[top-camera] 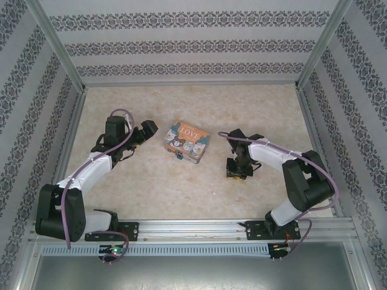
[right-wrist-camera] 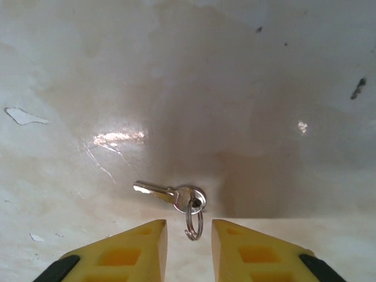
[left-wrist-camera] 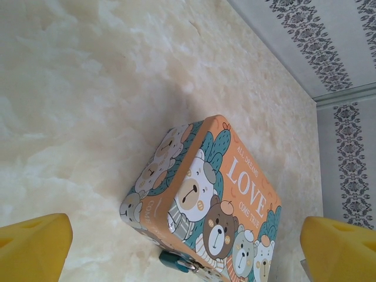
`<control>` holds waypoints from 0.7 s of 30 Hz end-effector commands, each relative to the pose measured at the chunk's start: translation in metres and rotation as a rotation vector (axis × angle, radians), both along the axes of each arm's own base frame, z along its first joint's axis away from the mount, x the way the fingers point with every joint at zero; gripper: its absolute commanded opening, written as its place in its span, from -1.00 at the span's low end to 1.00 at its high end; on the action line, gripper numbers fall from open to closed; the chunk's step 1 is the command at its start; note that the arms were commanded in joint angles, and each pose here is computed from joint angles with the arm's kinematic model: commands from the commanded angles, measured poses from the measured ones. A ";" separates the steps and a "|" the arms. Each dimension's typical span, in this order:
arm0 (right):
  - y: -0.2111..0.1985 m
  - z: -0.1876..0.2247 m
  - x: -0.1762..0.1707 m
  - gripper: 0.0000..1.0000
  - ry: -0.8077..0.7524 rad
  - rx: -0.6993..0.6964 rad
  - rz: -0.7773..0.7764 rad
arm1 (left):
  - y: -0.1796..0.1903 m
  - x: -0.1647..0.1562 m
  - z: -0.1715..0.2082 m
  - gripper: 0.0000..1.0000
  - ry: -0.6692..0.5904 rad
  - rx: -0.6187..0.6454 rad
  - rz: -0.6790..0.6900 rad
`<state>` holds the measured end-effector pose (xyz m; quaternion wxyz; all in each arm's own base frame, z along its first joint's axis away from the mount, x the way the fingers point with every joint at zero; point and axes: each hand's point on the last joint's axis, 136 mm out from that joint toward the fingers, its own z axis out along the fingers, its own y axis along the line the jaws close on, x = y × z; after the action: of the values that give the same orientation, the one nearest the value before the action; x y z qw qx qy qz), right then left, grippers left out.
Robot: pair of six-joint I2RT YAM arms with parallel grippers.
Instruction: Unlock a padlock with a key
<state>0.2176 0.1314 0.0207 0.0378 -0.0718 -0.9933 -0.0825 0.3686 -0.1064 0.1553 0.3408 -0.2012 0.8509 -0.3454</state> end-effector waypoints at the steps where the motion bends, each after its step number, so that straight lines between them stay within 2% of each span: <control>1: 0.002 0.001 0.007 -0.51 -0.002 0.010 0.015 | 0.003 0.002 0.009 0.99 -0.032 -0.007 0.020; 10: -0.002 -0.010 0.005 -0.62 0.027 -0.001 0.011 | 0.002 0.007 0.011 0.99 -0.035 -0.010 0.017; 19: -0.003 -0.016 0.008 -1.00 0.010 0.010 -0.002 | 0.004 0.005 0.019 0.99 -0.060 0.009 0.013; 21: 0.001 -0.012 0.012 -1.00 -0.023 0.036 -0.008 | 0.005 0.004 0.024 0.99 -0.080 0.018 0.012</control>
<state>0.2243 0.1320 0.0147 0.0435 -0.0733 -0.9918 -0.0948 0.3688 -0.1056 0.1567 0.3425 -0.2047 0.8495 -0.3453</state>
